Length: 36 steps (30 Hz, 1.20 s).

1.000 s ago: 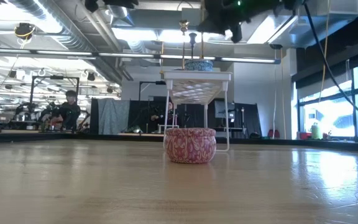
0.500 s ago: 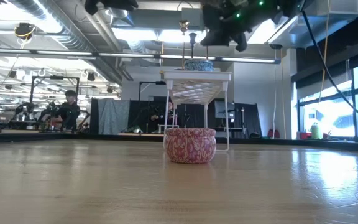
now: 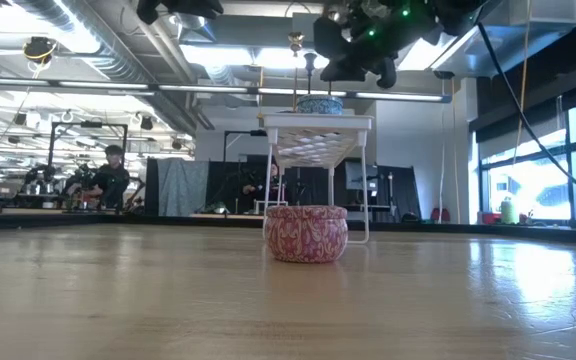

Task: Pick & Place candle stick holders
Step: Put the gold candle holder on the shelf

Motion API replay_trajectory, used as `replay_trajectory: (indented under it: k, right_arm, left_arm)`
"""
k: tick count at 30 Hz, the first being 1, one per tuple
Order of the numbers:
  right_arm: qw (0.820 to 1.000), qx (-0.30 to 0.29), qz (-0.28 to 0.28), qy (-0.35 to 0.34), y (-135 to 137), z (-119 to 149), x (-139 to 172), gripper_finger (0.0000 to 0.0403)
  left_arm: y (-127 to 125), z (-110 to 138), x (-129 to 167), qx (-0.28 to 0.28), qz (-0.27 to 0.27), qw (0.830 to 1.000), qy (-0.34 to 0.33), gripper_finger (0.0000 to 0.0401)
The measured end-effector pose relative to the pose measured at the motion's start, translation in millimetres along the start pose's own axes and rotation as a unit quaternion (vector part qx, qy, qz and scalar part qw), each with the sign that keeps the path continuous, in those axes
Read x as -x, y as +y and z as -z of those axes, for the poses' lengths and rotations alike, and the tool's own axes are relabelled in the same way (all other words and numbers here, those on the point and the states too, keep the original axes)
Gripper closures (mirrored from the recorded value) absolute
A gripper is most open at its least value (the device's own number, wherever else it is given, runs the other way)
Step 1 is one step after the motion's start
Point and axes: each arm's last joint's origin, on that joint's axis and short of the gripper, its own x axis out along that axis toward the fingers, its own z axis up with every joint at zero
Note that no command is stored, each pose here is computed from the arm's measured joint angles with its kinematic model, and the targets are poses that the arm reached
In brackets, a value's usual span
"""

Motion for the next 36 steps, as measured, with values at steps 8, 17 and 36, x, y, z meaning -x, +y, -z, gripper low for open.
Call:
replay_trajectory:
  k: [8,17,36]
  right_arm:
    - [1.0,-0.003,-0.002,0.01,4.8,8.8,-4.3,0.0383]
    - [1.0,-0.002,0.002,0.023,6.7,17.8,-9.7,0.0383]
    - [1.0,0.003,0.014,0.027,6.6,20.2,-10.3,0.0376]
  left_arm:
    - [0.0,0.0,0.0,0.0,0.0,1.0,0.0,0.0327]
    - [-0.5,0.2,0.0,0.0,0.008,1.0,0.003,0.0327]
    - [-0.7,0.4,0.0,0.0,0.012,1.0,0.005,0.0327]
